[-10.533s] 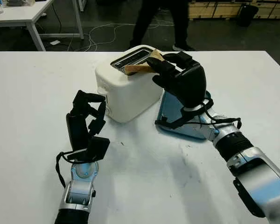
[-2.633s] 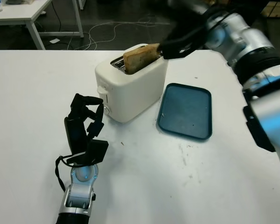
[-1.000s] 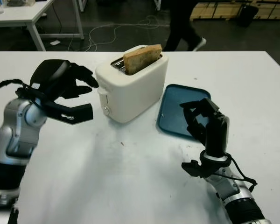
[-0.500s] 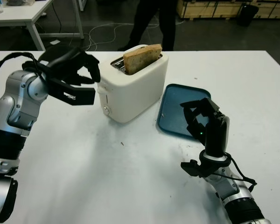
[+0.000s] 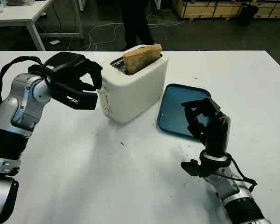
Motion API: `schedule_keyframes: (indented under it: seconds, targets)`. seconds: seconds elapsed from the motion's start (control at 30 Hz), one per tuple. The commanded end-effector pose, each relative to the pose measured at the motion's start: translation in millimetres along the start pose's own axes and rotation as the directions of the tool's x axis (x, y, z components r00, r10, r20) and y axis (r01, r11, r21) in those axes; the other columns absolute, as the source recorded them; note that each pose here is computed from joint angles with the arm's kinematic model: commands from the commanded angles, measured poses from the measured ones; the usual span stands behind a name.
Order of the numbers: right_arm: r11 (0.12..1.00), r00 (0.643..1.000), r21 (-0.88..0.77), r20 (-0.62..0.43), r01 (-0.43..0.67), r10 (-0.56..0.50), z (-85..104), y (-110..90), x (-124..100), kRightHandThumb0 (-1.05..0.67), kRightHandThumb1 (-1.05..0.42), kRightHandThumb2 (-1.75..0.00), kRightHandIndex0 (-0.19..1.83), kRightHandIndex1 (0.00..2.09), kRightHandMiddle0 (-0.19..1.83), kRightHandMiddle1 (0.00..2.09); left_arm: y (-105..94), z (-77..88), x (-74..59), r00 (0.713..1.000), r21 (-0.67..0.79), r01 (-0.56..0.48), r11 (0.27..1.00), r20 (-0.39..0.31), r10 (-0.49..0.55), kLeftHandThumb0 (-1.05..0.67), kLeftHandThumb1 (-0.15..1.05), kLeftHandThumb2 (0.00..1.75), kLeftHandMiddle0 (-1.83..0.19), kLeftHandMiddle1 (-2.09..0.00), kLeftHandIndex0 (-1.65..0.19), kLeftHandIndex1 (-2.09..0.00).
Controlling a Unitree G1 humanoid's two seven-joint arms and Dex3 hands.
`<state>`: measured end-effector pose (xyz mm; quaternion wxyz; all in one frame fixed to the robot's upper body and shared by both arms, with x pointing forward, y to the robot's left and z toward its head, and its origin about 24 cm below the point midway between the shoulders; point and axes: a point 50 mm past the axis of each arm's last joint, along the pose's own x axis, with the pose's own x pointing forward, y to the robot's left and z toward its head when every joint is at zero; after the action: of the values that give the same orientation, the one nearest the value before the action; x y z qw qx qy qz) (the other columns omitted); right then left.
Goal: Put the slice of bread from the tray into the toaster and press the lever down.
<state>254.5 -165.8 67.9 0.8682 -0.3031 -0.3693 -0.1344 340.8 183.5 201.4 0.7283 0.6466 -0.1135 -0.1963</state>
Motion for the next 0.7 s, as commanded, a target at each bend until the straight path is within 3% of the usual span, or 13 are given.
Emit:
schedule_keyframes:
  seconds: [0.0, 0.2, 0.33, 0.47, 0.67]
  targets:
    - [1.000, 1.000, -0.012, -0.009, 0.013, -0.013, -1.3, -1.0, 1.9, -0.30, -0.92, -0.36, 0.72, 1.75, 0.61, 1.45, -1.8, -2.2, -4.6, 1.000, -0.012, 0.011, 1.000, -0.009, -0.011, -0.21, 0.92, 0.20, -0.98, -1.07, -0.84, -0.34]
    - [1.000, 1.000, -0.010, -0.009, 0.012, -0.013, -1.7, -0.2, 1.5, -0.29, -0.92, -0.35, 0.73, 1.75, 0.60, 1.47, -6.3, -3.8, -8.7, 1.000, -0.018, 0.020, 1.000, 0.015, -0.020, -0.21, 0.91, 0.28, -0.89, -0.73, -0.92, -0.14]
    - [1.000, 1.000, -0.012, -0.013, 0.011, -0.011, -1.8, 0.0, 1.3, -0.29, -0.92, -0.35, 0.73, 1.75, 0.60, 1.49, -9.9, -5.6, -9.5, 0.999, -0.036, 0.028, 0.999, 0.023, -0.027, -0.20, 0.87, 0.38, -0.88, -0.92, -0.92, -0.07]
    - [1.000, 1.000, -0.011, -0.012, 0.009, -0.009, -2.4, -0.1, 1.0, -0.29, -0.92, -0.35, 0.72, 1.75, 0.56, 1.54, -12.1, -6.0, -10.0, 0.999, -0.048, 0.041, 0.998, 0.015, -0.041, -0.20, 0.80, 0.54, -0.84, -0.85, -0.88, -0.02]
    - [1.000, 1.000, -0.006, -0.010, 0.011, -0.011, -2.5, -0.4, 1.3, -0.29, -0.92, -0.36, 0.73, 1.75, 0.55, 1.56, -12.5, -7.1, -11.5, 0.998, -0.057, 0.060, 0.997, -0.005, -0.061, -0.17, 0.80, 0.57, -0.83, -0.86, -0.85, 0.00]
